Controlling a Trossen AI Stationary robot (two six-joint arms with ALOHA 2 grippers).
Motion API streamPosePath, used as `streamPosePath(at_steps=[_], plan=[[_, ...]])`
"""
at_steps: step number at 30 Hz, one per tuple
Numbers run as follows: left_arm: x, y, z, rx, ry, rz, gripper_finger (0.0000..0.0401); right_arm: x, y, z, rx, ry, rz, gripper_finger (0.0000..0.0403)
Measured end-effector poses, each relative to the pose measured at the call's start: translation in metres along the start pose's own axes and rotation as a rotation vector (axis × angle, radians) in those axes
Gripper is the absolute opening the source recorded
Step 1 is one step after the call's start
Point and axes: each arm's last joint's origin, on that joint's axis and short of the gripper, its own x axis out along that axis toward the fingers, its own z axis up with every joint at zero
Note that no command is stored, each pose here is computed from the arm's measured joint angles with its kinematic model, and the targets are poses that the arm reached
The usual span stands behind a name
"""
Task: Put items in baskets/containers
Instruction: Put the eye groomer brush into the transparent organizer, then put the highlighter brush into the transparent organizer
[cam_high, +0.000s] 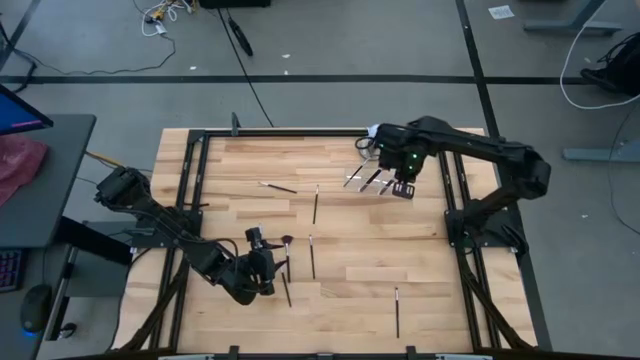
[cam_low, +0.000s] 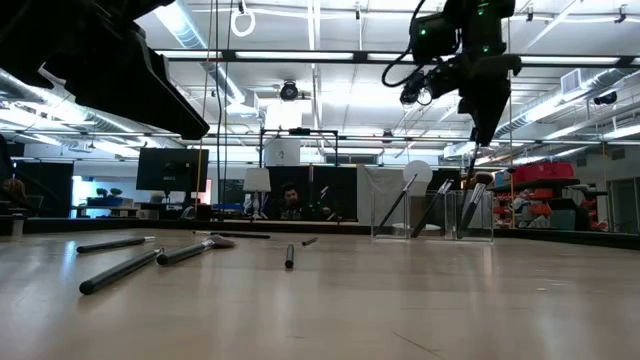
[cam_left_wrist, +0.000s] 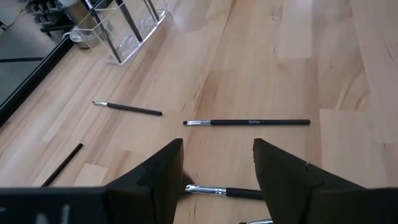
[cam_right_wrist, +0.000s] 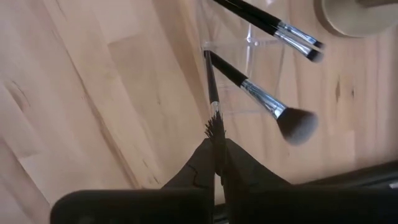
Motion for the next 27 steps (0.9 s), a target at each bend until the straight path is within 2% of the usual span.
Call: streamPosePath(at_steps=[7,16,19,22,27], plan=[[0.0,0.0,0.0,-0.018,0.0,0.0,0.0195,0.009,-0.01,0.007,0.027,0.005,0.039,0.0023],[0.0,0.0,0.0,-0.024,0.0,-0.001,0.0195,0.016,-0.015,0.012,0.066,0.025,0.032,0.009],[0.0,0.0,0.0,-0.024,0.0,-0.002,0.0195,0.016,-0.018,0.012,0.062,0.029,-0.054,0.0114],[-0.001,0.0,0.0,-0.024,-0.001,-0.002,0.0195,0.016,-0.022,0.012,0.053,0.052,-0.197,0.0133],[-0.001,0.0,0.0,-0.024,-0.001,-0.002,0.0195,0.013,-0.028,0.012,0.077,0.057,-0.381,0.0142]])
